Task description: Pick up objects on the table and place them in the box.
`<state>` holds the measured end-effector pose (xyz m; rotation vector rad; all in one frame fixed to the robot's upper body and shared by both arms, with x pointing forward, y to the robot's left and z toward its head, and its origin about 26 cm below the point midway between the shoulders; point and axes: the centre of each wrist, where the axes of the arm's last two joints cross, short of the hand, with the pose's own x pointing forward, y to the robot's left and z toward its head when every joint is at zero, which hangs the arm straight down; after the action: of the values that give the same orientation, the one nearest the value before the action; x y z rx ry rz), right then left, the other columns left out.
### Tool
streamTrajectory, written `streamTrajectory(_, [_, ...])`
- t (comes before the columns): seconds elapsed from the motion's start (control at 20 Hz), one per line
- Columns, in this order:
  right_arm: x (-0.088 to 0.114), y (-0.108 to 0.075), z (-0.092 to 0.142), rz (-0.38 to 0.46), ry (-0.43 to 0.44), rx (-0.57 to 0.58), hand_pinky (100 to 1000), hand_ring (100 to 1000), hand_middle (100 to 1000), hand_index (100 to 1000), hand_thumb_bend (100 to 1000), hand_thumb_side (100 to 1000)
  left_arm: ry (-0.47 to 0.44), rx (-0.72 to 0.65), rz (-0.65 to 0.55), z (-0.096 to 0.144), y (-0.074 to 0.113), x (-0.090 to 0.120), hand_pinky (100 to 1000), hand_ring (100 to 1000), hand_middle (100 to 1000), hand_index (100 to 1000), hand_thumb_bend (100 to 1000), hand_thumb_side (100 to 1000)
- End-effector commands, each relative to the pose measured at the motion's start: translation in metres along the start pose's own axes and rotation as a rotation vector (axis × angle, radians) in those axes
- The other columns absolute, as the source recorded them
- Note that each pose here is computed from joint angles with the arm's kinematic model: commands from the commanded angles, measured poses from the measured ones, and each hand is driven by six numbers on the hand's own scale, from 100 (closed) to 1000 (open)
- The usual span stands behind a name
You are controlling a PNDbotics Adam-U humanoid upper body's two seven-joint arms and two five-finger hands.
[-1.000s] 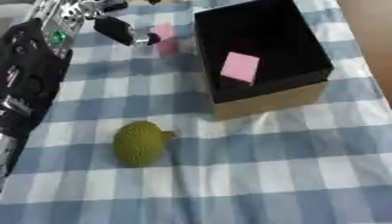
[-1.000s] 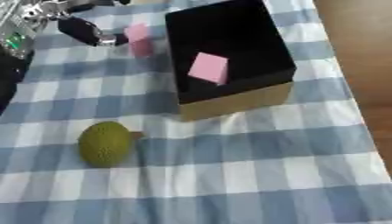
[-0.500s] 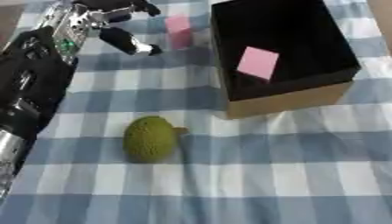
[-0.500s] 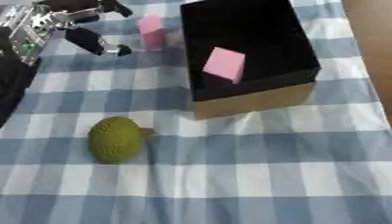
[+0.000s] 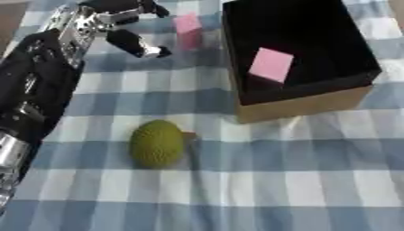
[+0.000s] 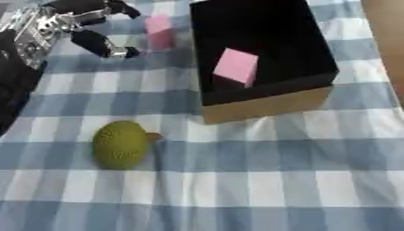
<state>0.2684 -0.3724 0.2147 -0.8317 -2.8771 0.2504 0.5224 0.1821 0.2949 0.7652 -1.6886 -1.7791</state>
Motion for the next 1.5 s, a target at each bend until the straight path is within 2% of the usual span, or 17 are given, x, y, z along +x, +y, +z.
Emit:
streamTrajectory(0.05, [0.001,-0.002,-0.009,0.001,-0.030,0.012,909,955,422,908,100,470,0.004,0.040,-0.001,0.002,0.018,0.000,957,944,851,956,452,678])
streamTrajectory(0.3, [0.001,-0.001,-0.011,-0.005,-0.035,0.014,909,960,420,908,100,470,0.002,0.046,0.010,-0.001,0.019,0.003,956,943,848,955,448,679])
streamTrajectory(0.7, [0.001,0.002,-0.013,-0.017,-0.042,0.024,910,969,413,909,100,470,0.001,0.091,0.029,-0.007,0.020,0.010,948,930,834,945,386,682])
streamTrajectory(0.8, [0.002,0.003,-0.013,-0.020,-0.040,0.025,911,973,411,910,100,470,-0.008,0.087,0.041,-0.008,0.018,0.011,935,911,803,914,335,698])
streamTrajectory(0.9, [0.002,0.003,-0.011,-0.018,-0.032,0.028,911,978,408,911,100,470,-0.020,0.079,0.046,-0.008,0.019,0.011,910,866,743,852,299,677])
streamTrajectory(1.05, [0.002,0.003,-0.010,-0.016,-0.021,0.029,912,982,408,912,100,470,-0.016,0.082,0.046,-0.007,0.024,0.011,884,823,688,715,200,583])
streamTrajectory(1.25, [0.002,0.002,-0.009,-0.016,-0.012,0.032,912,981,411,912,100,470,0.011,0.112,0.040,-0.003,0.031,0.010,862,798,653,627,100,395])
streamTrajectory(1.3, [0.002,0.002,-0.009,-0.017,-0.012,0.031,912,980,411,912,100,470,0.019,0.117,0.044,-0.003,0.030,0.010,857,790,643,612,100,392])
streamTrajectory(1.4, [0.002,0.002,-0.009,-0.021,-0.013,0.031,912,979,410,911,100,470,0.024,0.121,0.056,-0.005,0.027,0.010,862,798,669,655,118,530])
streamTrajectory(1.45, [0.002,0.003,-0.009,-0.023,-0.013,0.033,911,978,409,911,100,470,0.020,0.114,0.057,-0.005,0.025,0.010,881,833,750,853,221,650])
streamTrajectory(1.5, [0.002,0.003,-0.009,-0.024,-0.012,0.035,911,977,408,911,100,470,0.013,0.100,0.050,-0.006,0.025,0.011,903,858,774,895,300,724])
